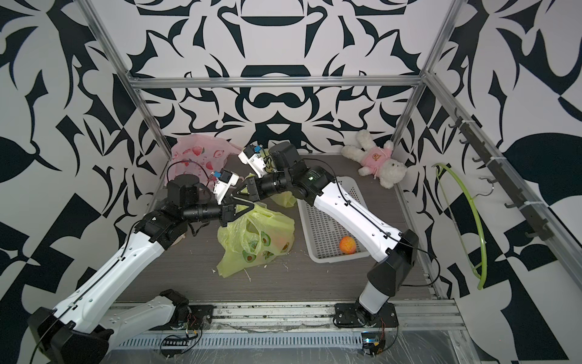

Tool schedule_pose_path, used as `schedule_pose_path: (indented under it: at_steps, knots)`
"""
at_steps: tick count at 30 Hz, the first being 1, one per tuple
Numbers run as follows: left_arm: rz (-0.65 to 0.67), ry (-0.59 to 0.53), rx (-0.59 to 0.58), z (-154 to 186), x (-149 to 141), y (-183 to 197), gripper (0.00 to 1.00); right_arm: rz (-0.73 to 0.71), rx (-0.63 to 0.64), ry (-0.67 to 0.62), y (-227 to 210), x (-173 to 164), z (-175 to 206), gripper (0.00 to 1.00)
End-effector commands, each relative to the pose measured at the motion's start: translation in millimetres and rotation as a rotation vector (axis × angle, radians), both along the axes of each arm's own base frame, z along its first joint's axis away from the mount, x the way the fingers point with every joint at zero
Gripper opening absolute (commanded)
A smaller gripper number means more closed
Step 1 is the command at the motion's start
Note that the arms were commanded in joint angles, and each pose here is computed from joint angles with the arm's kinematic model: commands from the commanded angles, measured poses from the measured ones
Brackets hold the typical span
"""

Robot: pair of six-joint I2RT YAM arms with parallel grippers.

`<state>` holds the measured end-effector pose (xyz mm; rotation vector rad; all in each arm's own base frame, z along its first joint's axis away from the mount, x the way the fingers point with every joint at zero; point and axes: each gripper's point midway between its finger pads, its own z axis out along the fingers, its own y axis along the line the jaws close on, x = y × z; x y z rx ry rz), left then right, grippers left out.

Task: Place the peach into a plastic bag & tie a knot
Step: Cross the plastic bag at the center of the board.

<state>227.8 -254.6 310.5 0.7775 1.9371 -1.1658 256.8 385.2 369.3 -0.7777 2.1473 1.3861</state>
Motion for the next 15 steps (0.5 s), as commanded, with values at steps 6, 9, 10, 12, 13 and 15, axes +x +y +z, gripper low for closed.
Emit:
schedule_pose_path:
  at_steps: [6, 9, 10, 12, 13, 15]
  knots:
    - [-0.040, 0.005, -0.005, -3.1, -9.0, -1.2, 0.00, -0.211, -0.025, -0.071, -64.5, 31.8, 32.0, 0.58]
    - [-0.049, 0.008, -0.004, -2.0, -10.4, -1.6, 0.00, -0.179, -0.028, -0.051, -57.2, 34.1, 28.4, 0.61]
    - [-0.052, 0.009, -0.003, -2.1, -11.0, -1.6, 0.00, -0.167, -0.026, -0.044, -54.1, 35.0, 28.0, 0.62]
    - [-0.057, 0.015, -0.001, -3.1, -11.1, -2.1, 0.00, -0.141, -0.014, -0.026, -48.0, 35.6, 28.0, 0.62]
    - [-0.060, 0.016, -0.003, -2.4, -11.5, -2.5, 0.00, -0.133, -0.010, -0.020, -46.0, 36.0, 27.6, 0.62]
    - [-0.064, 0.018, -0.001, -3.2, -11.6, -2.9, 0.00, -0.105, 0.008, -0.009, -41.0, 34.1, 29.4, 0.62]
